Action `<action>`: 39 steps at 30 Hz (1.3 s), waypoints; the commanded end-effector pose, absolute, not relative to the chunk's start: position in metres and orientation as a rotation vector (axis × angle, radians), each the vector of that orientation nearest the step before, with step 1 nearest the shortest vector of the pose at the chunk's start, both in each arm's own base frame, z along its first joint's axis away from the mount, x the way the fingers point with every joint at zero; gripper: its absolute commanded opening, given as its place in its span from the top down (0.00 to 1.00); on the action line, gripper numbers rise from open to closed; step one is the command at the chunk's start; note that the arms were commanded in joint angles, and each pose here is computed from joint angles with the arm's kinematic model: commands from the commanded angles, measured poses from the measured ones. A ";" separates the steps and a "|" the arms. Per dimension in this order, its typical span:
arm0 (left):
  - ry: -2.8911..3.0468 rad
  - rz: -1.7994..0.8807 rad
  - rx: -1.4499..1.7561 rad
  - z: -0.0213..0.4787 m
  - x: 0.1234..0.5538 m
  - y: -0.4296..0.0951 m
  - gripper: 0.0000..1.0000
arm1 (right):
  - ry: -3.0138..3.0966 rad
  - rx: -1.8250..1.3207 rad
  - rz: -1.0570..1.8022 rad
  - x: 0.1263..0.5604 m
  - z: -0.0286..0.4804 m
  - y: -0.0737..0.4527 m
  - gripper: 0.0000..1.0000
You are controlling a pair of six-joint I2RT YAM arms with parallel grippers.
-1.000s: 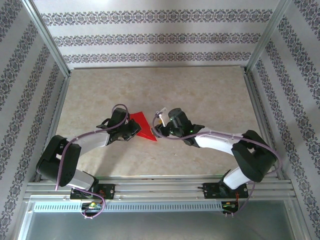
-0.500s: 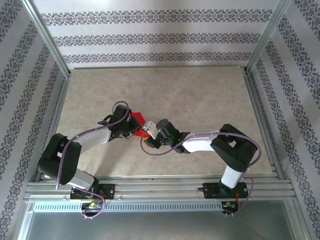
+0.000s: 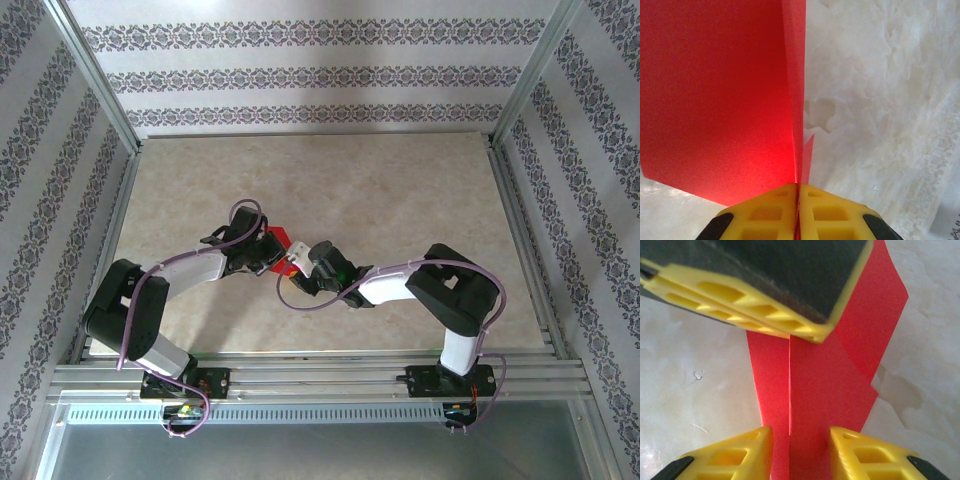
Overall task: Fold a paper plane with a square sheet of paper (pick it up from the middle)
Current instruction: Fourth fold the wing at the center of the table.
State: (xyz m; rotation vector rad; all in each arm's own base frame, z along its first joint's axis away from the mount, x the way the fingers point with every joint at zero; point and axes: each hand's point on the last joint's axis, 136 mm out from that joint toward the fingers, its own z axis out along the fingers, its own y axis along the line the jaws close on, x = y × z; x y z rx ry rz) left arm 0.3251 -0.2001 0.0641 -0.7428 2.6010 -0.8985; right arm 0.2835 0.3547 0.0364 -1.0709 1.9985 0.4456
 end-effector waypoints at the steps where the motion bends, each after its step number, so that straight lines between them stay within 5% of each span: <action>1: 2.645 -0.909 -0.689 0.065 0.320 -0.208 0.90 | 1.946 -1.059 0.430 0.291 0.045 0.366 0.66; 15: 2.647 -0.907 -0.695 0.066 0.321 -0.208 0.89 | 1.964 -1.050 0.420 0.290 0.039 0.363 0.85; 29: 2.500 -0.888 -0.692 0.114 0.336 -0.169 0.55 | 2.112 -0.937 0.560 0.267 0.037 0.350 0.90; 39: 2.469 -0.983 -0.696 0.102 0.310 -0.170 0.62 | 2.292 -0.751 0.799 0.254 0.036 0.350 0.91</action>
